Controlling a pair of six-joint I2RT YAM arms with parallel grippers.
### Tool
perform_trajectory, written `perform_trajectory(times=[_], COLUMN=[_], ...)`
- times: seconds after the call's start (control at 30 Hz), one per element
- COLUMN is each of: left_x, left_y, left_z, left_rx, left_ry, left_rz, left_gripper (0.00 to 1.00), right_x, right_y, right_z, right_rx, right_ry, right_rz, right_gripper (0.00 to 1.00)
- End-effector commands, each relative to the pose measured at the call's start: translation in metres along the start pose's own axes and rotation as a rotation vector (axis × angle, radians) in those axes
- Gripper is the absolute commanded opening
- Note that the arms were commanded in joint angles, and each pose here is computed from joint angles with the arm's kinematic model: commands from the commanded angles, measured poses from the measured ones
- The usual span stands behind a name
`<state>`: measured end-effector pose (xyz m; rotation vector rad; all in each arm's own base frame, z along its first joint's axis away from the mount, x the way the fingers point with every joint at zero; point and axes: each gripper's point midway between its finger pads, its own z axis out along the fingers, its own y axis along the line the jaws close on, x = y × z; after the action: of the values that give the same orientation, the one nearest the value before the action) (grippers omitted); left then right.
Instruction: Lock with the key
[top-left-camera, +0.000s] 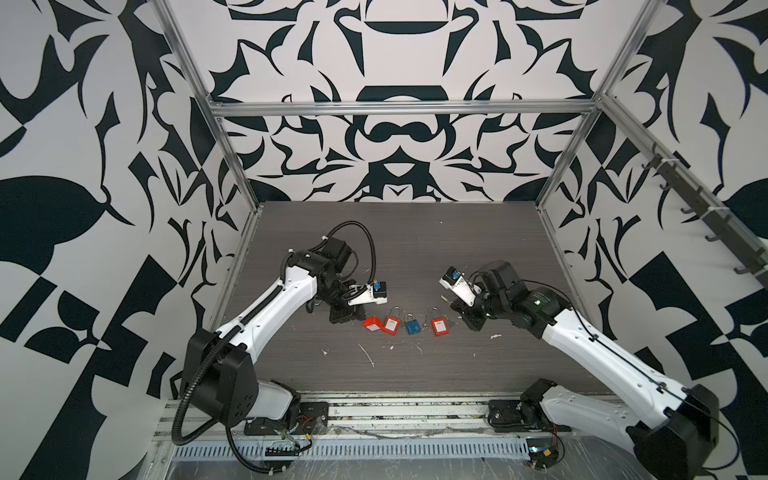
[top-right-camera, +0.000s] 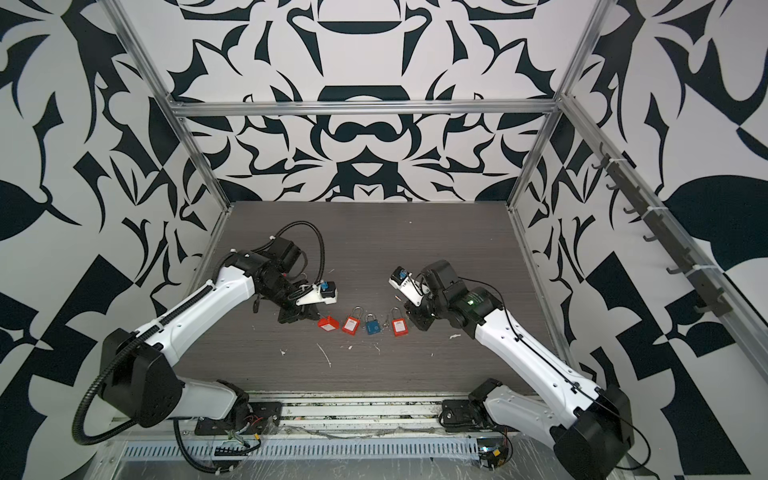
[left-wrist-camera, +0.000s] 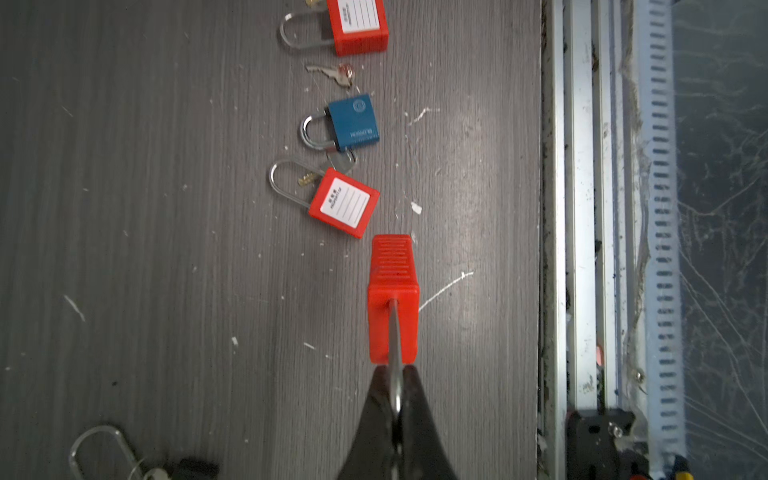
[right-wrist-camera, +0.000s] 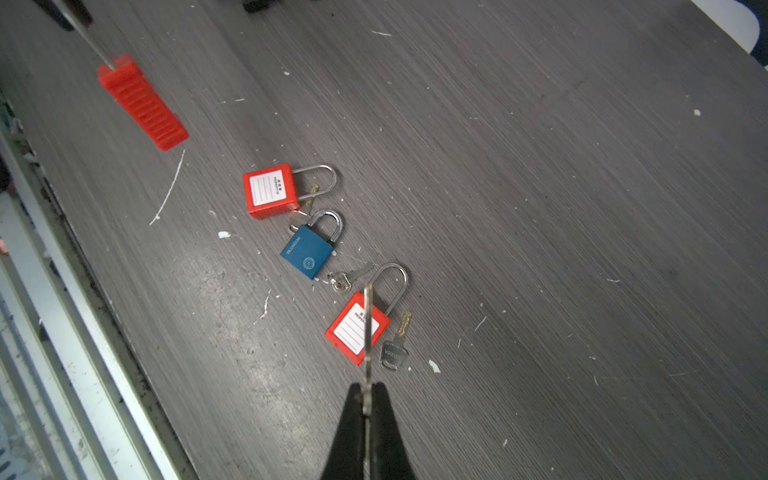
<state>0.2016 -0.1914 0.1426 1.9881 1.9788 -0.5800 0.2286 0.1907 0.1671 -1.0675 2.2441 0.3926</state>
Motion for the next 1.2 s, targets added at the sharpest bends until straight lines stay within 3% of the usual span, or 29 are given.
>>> perform_trajectory(times=[0.0, 0.67, 1.17], left_x=[0.014, 0.063, 0.051], left_y=[-0.007, 0.0, 0.02], left_z=[-0.007, 0.016, 0.038], left_rx=[0.023, 0.102, 0.196], left_ry=[0.084, 0.351, 0.393], left_rz=[-0.001, -0.068, -0.078], left_gripper=[0.0, 0.0, 0.0], right_x=[-0.012, -0.001, 0.005], right_y=[-0.004, 0.015, 0.019], right_z=[0.005, 0.044, 0.067], right_rx=[0.036, -0.028, -0.068], right_ry=[-0.05, -0.041, 0.023], right_rz=[0.066, 0.11, 0.218], right_gripper=[0.0, 0.0, 0.0])
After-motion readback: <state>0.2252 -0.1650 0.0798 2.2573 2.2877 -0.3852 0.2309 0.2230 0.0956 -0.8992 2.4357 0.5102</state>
